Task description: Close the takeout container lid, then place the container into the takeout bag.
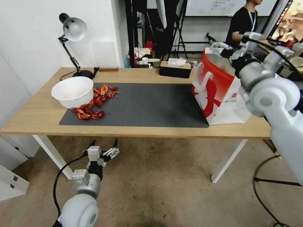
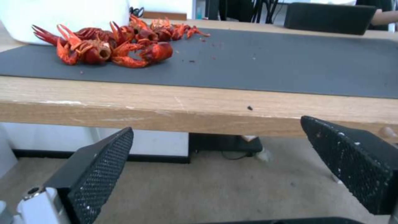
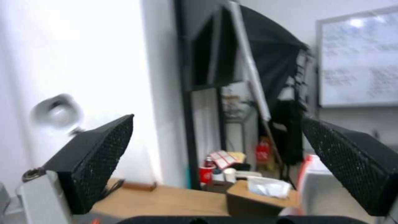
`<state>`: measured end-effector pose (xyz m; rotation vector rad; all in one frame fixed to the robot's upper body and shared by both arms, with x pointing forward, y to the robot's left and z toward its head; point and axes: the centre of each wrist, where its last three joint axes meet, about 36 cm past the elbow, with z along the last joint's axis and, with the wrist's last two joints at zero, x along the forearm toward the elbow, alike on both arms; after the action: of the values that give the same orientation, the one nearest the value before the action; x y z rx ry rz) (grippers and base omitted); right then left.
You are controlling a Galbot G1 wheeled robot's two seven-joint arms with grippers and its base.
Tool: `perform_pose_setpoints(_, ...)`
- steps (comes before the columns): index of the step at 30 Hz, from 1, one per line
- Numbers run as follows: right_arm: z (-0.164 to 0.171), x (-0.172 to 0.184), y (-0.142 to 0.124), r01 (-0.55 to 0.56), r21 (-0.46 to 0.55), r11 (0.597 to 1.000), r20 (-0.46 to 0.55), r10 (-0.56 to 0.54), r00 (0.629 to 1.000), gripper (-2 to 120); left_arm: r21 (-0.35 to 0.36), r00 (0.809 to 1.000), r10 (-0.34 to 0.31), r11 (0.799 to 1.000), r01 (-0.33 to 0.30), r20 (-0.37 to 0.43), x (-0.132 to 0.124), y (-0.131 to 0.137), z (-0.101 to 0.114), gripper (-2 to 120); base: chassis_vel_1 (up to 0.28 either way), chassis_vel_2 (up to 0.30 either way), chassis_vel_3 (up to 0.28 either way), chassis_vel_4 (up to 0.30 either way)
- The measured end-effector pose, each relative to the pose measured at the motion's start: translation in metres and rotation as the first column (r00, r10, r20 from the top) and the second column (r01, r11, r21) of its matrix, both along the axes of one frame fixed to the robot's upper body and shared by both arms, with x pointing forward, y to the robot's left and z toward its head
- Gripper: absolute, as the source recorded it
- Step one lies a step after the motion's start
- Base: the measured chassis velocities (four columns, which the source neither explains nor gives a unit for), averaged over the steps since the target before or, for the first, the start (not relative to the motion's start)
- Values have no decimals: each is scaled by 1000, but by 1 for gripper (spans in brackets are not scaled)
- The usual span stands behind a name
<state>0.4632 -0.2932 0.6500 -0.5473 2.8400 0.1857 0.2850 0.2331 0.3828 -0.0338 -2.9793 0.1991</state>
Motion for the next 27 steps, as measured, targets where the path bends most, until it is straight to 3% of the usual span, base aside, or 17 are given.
perform_pose_setpoints(8, -42, -39, -4, -18, -80, 997, -2, 18, 1000, 100, -17, 1000, -14, 1000, 14, 8, 0, 2, -1, 100, 0, 0, 0, 0)
perform_pose_setpoints(16, -118, -94, -10, 85, -87, 993, -25, -88, 996, 100, -21, 999, -30, 999, 31, 17, 0, 3, -2, 100, 0, 0, 0, 0)
perform_pose_setpoints(18, -154, -120, -8, 133, -88, 987, -39, -137, 990, 100, -19, 999, -37, 999, 37, 16, -1, 3, -3, 100, 0, 0, 0, 0)
perform_pose_setpoints(21, -182, -140, -5, 179, -95, 979, -43, -184, 982, 100, -13, 999, -43, 999, 43, 16, -1, 3, -5, 100, 0, 0, 0, 0)
perform_pose_setpoints(27, -219, -170, 4, 237, -113, 965, -63, -245, 967, 100, -12, 999, -40, 999, 41, 28, -2, 3, -7, 100, 0, 0, 0, 0)
